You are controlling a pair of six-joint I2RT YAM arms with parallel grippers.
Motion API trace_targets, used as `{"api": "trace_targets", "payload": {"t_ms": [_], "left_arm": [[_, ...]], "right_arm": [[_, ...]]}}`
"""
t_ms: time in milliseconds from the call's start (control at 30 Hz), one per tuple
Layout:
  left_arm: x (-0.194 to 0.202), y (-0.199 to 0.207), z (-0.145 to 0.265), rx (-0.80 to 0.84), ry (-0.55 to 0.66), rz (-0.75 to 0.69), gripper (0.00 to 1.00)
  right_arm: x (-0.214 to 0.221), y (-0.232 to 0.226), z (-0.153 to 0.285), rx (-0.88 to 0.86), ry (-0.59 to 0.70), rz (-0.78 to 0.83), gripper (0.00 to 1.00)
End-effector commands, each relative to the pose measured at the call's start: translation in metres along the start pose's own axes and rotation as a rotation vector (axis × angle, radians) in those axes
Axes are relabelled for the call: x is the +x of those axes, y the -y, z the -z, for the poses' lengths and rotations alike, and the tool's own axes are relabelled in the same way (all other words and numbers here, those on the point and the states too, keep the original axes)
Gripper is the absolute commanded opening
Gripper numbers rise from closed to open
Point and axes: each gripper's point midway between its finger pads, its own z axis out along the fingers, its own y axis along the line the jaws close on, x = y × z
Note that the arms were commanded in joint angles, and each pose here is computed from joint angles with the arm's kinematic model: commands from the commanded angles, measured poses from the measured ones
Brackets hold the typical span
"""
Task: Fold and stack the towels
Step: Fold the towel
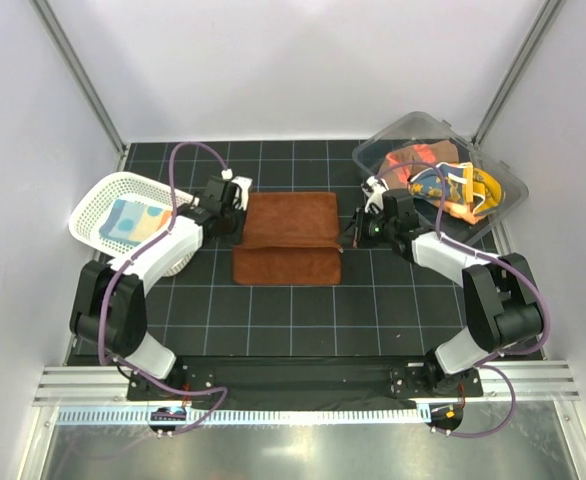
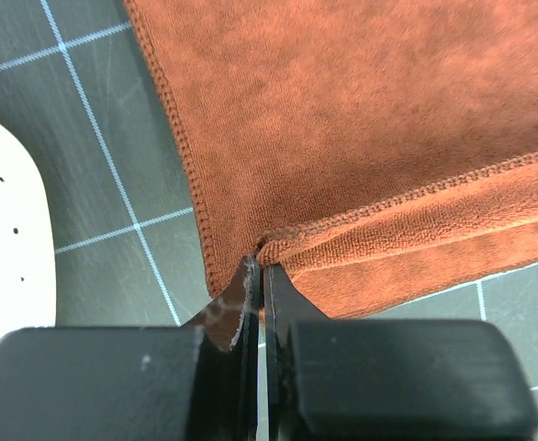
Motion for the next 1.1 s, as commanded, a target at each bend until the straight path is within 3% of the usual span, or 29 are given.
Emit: {"api": "trace_targets", "payload": {"t_ms": [0,700,1067], "left_arm": [[0.018,-0.01,-0.004,-0.064,-0.062,-0.02,0.03],[0.05,-0.017,-0.014,-0.145,-0.191,-0.054,0.0],[0.006,-0.005,0.018,-0.166,-0.092,-0.065,0.0]], "right_arm": [[-0.009,-0.001,0.002,0.003,0.045,0.02,0.01],[0.012,0.004,0.002,0.021,0.012,0.012,0.01],[-0.013,-0.007,0.02,0.082,0.017,0.04,0.01]]}}
